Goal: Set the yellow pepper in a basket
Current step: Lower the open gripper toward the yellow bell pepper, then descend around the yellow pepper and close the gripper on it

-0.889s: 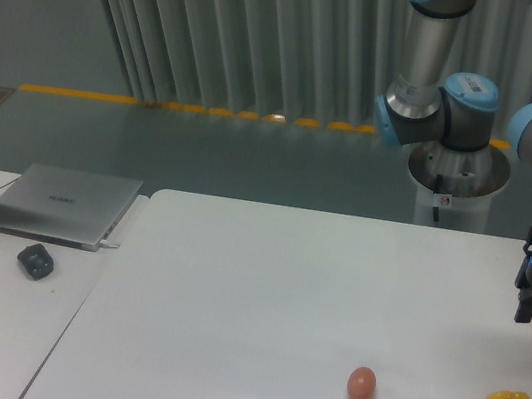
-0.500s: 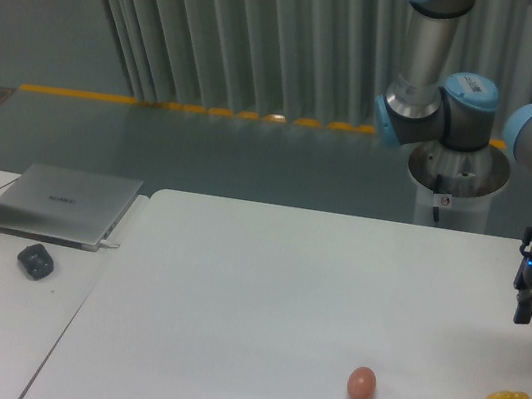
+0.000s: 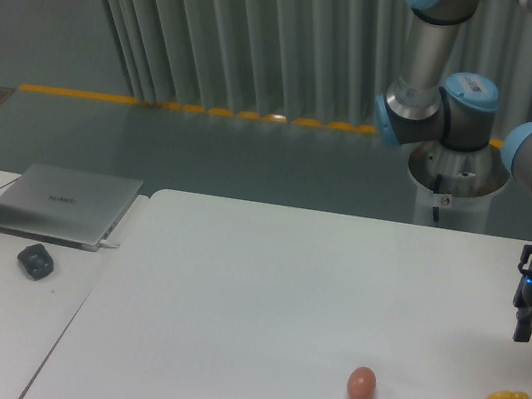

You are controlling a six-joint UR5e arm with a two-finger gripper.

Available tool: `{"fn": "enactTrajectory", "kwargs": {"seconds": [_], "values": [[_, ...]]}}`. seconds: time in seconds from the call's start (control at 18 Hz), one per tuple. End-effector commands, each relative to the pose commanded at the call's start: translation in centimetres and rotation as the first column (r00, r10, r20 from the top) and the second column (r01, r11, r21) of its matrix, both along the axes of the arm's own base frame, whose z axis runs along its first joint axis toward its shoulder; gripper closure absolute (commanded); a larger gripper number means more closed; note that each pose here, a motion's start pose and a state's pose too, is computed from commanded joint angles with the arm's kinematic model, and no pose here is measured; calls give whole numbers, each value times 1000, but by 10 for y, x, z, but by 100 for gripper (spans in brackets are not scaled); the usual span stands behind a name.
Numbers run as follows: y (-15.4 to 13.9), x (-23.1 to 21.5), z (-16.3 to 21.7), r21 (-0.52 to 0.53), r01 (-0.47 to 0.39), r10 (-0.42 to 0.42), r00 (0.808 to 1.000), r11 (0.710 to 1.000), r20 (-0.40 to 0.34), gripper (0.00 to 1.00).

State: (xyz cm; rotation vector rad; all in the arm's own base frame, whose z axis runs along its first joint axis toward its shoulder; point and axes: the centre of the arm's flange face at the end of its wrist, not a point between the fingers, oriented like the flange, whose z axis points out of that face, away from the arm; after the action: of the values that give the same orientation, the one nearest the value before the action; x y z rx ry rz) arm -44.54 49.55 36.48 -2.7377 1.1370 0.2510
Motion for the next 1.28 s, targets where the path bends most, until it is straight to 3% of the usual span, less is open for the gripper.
{"fn": "enactTrajectory", "kwargs": {"seconds": [1.28], "values": [[36, -11, -39, -20, -25, 24, 1000, 999, -4, 0]]}}
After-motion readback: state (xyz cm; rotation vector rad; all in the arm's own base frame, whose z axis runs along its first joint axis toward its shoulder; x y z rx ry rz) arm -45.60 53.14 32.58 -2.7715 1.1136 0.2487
